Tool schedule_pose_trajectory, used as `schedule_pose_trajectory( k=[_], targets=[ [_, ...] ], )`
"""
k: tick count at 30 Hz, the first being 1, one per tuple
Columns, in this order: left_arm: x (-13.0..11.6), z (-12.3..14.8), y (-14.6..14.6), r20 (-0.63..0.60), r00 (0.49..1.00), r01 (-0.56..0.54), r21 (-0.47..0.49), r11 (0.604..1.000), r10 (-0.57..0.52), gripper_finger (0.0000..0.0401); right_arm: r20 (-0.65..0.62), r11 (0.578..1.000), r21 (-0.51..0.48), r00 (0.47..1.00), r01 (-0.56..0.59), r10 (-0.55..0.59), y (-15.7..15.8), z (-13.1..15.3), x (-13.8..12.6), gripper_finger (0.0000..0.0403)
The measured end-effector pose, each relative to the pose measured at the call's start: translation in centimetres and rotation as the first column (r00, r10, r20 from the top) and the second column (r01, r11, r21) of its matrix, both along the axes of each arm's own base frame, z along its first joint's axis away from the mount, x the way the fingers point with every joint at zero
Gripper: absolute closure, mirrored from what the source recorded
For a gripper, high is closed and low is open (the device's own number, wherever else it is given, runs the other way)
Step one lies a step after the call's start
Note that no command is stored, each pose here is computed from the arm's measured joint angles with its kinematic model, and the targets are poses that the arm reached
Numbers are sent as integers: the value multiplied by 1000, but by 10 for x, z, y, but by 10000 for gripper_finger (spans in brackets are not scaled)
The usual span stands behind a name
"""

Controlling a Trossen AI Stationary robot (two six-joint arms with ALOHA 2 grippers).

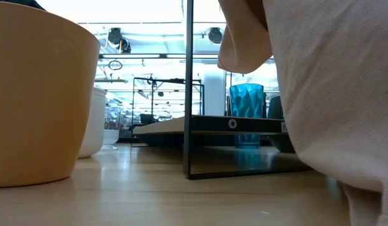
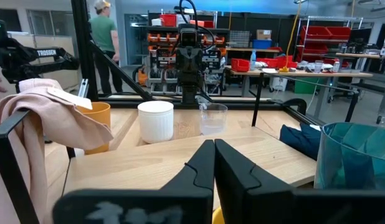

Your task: Stack small to large cups/mugs on shelf

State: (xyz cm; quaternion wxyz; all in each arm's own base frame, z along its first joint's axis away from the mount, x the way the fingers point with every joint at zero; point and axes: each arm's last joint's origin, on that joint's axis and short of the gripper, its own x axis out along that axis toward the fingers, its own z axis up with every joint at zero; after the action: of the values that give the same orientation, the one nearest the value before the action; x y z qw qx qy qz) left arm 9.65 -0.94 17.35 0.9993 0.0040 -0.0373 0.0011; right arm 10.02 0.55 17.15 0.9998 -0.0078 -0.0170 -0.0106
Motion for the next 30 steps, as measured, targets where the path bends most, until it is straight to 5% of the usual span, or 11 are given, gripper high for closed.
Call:
schedule_pose_trajectory(
  k=[8, 13, 18, 23, 26, 30],
  targets=[
    [-1, 7, 0, 74, 997, -1, -2, 1000, 1, 386, 14, 979, 206, 1000, -10, 7, 0, 1, 0, 403],
    [-5, 25, 1, 263, 965, 61, -221, 973, -1, 386, 102, 898, 437, 995, -56, 13, 0, 9, -1, 403],
    [-8, 32, 3, 336, 940, 93, -410, 907, 55, 386, 328, 810, 551, 945, -200, 10, -1, 30, -6, 403],
    [-11, 37, 4, 398, 915, 175, -545, 820, 70, 386, 594, 724, 555, 805, -410, 0, -2, 55, -20, 403],
    [-16, 46, 5, 491, 868, 272, -591, 759, 71, 386, 655, 730, 519, 756, -445, -5, -2, 61, -24, 403],
    [-18, 49, 6, 525, 847, 292, -597, 747, 89, 386, 666, 761, 487, 746, -428, -7, -2, 62, -25, 403]
  ],
)
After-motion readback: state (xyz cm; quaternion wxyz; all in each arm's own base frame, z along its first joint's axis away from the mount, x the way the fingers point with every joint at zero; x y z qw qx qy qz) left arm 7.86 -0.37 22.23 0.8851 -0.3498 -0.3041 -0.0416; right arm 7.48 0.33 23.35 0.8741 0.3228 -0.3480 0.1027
